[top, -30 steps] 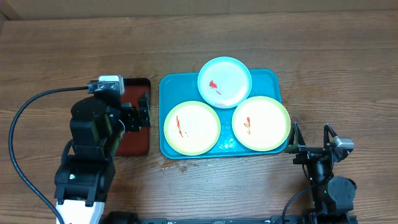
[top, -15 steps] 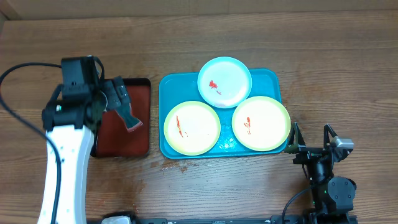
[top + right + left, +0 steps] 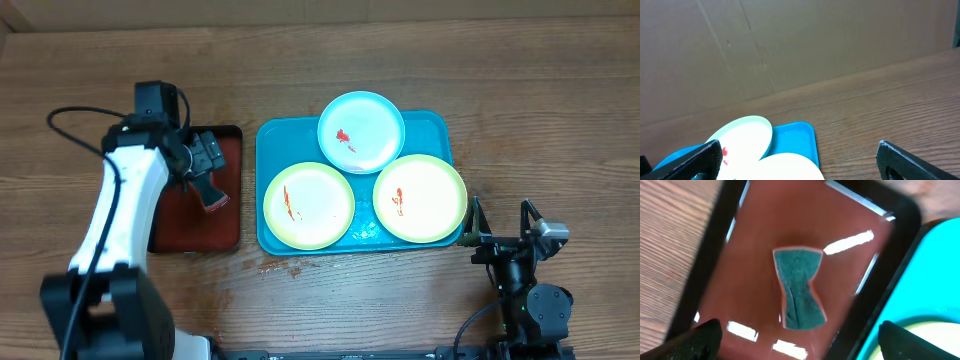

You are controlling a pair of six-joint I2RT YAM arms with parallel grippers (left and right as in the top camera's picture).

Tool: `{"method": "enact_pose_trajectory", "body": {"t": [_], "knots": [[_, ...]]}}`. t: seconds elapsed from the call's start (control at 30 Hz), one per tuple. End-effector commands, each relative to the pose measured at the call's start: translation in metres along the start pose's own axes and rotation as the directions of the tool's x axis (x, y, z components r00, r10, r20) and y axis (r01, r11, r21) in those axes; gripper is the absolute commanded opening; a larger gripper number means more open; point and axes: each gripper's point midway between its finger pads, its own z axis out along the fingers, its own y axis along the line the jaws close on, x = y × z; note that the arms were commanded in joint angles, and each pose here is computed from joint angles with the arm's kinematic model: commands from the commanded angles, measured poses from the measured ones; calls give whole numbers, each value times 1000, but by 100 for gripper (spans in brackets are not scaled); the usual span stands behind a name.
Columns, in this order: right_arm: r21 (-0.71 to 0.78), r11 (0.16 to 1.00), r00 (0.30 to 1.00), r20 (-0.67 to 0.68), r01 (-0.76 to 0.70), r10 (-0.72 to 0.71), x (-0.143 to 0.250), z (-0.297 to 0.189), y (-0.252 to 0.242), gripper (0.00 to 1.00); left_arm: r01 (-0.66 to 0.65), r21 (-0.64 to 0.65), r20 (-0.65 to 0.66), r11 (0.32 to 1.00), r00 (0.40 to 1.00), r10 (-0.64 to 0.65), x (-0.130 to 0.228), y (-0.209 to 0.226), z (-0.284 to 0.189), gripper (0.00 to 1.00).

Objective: Clean dirty plates on tray and stack at the side
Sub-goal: 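Lower the left gripper and grasp the green sponge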

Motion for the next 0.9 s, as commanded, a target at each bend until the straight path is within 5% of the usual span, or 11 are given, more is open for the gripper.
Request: {"method": "enact_pose_trajectory", "body": {"t": [0.0,0.1,0.3,0.7,0.77,0.87], "knots": [[12,1000,1000,5,4,-4,1,0,-3,100,61,-48,-49,997,997,-63,1,5,22,100],[12,1000,1000,5,4,-4,1,0,-3,100,82,-75,-97,994,991,-89,8,6,42,100],[12,1000,1000,5,4,-4,1,0,-3,100,82,-86,-154,993,984,-95,15,4,70,77],[12,1000,1000,5,4,-4,1,0,-3,100,93,-98,-149,991,983,-107,9,6,105,79],[12,1000,1000,5,4,-4,1,0,-3,100,92,-100,-160,991,981,-107,11,6,109,70],[12,1000,1000,5,4,-4,1,0,-3,100,90,-105,-161,990,981,-106,12,7,111,41]]}}
